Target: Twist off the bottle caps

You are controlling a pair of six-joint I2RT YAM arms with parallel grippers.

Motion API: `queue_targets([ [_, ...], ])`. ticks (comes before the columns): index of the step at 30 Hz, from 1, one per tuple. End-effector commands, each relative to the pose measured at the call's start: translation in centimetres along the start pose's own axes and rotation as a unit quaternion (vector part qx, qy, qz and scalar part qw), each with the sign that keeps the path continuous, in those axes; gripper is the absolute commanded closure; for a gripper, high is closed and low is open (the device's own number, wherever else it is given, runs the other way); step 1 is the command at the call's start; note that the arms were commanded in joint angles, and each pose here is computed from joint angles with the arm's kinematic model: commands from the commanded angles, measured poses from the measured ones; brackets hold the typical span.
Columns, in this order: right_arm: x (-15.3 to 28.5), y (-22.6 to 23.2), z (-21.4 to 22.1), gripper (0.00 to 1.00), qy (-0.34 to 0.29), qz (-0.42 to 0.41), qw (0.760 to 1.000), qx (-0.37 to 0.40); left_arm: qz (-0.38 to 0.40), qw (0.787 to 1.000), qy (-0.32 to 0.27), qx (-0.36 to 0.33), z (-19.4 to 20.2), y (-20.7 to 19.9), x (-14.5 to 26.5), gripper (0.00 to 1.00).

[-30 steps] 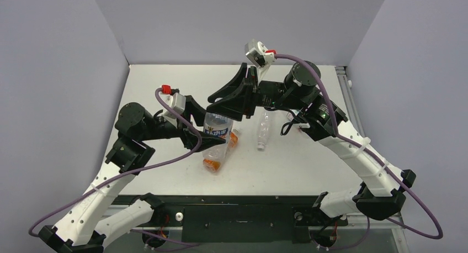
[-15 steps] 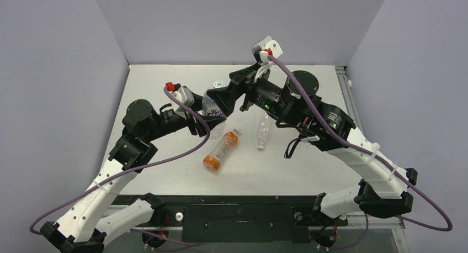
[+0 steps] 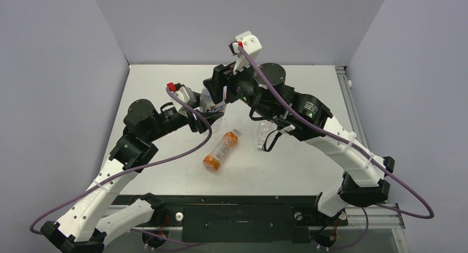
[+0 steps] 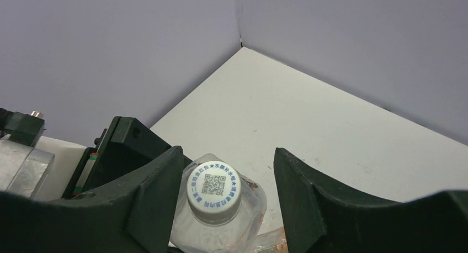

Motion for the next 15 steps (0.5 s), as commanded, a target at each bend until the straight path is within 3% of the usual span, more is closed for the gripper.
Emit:
queue_targets([
  [1,0.7,0.2,-1.9,0.47,-0.022,-0.005,1.000,-0.015,-0.006,1.000,-0.012,-0.014,-0.5,0.2,0.1,0.86],
  [6,0.6,0.6,-1.9,0.62,-0.022,-0.016,0.999,-0.021,-0.008,1.000,-0.011,-0.015,-0.5,0.2,0.0,0.86],
  [11,0.8,0.5,-2.0,0.92,-0.024,-0.018,0.999,-0.021,-0.005,1.000,-0.009,-0.013,-0.4,0.2,0.0,0.86],
  [13,1.2,0.4,-2.4,1.00,-0.030,-0.024,0.999,-0.017,0.001,1.000,-0.008,-0.008,-0.3,-0.1,0.0,0.86],
  [15,1.7,0.4,-2.8,1.00,-0.036,-0.042,0.998,-0.011,0.018,1.000,-0.010,0.000,-0.4,-0.7,0.0,0.86],
])
Point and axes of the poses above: each gripper's point midway between its finger pads, its own x axis back along the fingers, its own y axis along the line the jaws close on, z = x × y, the point moved 2 cm from there along x, back along the fingers, and after that the axes turned 4 degrees about x, right-handed, at the moved point
